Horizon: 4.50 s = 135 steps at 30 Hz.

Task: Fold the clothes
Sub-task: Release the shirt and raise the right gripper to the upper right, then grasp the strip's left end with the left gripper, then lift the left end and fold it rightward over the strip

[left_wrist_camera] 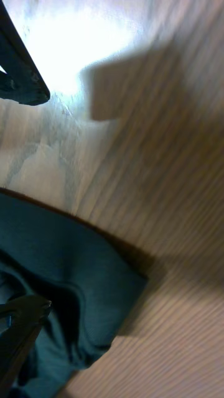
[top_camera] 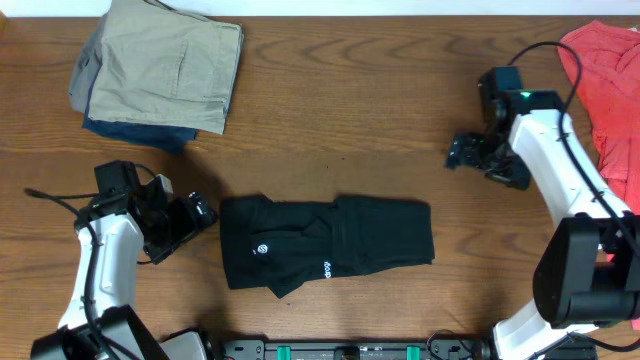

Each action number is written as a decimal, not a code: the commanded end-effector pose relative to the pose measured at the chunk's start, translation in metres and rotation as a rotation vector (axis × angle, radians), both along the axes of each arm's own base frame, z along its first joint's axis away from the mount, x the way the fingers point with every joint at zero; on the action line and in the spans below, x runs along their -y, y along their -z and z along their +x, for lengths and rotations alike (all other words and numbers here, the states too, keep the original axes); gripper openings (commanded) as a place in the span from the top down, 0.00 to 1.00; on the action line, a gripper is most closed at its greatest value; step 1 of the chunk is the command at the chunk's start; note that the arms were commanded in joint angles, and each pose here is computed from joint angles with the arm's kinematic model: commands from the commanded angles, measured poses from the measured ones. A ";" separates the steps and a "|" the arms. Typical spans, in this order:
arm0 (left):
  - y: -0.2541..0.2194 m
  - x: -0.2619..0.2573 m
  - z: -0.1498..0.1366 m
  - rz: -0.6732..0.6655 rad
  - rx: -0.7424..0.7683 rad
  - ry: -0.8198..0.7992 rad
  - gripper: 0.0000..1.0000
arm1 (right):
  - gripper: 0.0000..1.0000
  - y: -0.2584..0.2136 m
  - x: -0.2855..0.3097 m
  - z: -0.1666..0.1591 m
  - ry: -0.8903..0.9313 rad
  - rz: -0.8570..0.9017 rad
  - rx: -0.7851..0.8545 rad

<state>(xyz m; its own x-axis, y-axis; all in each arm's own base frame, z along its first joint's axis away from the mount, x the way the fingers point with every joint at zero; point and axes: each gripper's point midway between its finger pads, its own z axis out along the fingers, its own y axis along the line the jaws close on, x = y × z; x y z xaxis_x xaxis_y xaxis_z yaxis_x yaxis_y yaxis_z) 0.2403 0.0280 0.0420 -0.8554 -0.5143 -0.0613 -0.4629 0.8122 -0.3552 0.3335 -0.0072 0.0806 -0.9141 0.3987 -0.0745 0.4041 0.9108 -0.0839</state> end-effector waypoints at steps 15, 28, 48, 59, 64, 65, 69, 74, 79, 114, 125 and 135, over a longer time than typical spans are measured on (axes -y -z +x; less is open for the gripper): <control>0.035 0.043 -0.009 -0.297 -0.061 0.211 0.02 | 0.01 -0.008 0.043 0.003 0.137 -0.005 0.037; 0.037 0.064 -0.039 -0.436 -0.210 0.211 0.05 | 0.01 -0.008 0.043 0.003 0.137 -0.005 0.037; 0.035 0.087 -0.038 -0.443 -0.203 0.307 0.06 | 0.01 -0.008 0.043 0.003 0.137 -0.005 0.037; 0.039 0.107 -0.034 -0.421 -0.212 0.353 0.08 | 0.01 -0.008 0.043 0.003 0.137 -0.005 0.037; 0.039 0.107 -0.034 -0.421 -0.212 0.352 0.34 | 0.01 -0.008 0.043 0.003 0.137 -0.005 0.037; 0.039 0.107 -0.033 -0.420 -0.211 0.352 0.41 | 0.01 -0.008 0.043 0.003 0.137 -0.005 0.037; 0.039 0.107 -0.034 -0.420 -0.211 0.353 0.72 | 0.01 -0.008 0.043 0.003 0.137 -0.005 0.037; 0.041 0.101 -0.032 -0.385 -0.230 0.332 0.94 | 0.01 -0.008 0.043 0.003 0.137 -0.005 0.037; 0.047 0.081 -0.032 -0.259 -0.304 0.280 0.94 | 0.01 -0.008 0.043 0.003 0.137 -0.005 0.037; -0.115 0.112 -0.009 -0.083 0.037 0.299 0.94 | 0.01 -0.008 0.043 0.003 0.137 -0.005 0.037; -0.117 0.178 0.009 -0.126 0.120 0.398 0.94 | 0.01 -0.008 0.043 0.003 0.137 -0.005 0.037; -0.074 0.215 0.003 -0.123 -0.014 0.477 0.94 | 0.01 -0.008 0.043 0.003 0.137 -0.005 0.037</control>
<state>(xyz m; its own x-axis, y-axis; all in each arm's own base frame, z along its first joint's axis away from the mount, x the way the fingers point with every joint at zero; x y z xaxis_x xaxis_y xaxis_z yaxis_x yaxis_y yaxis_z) 0.2437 -0.1745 0.1235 -0.9962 -0.0699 -0.0512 -0.0392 0.8904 -0.4536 0.3330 -0.0471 0.0808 -0.8581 0.5067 -0.0836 0.5125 0.8552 -0.0769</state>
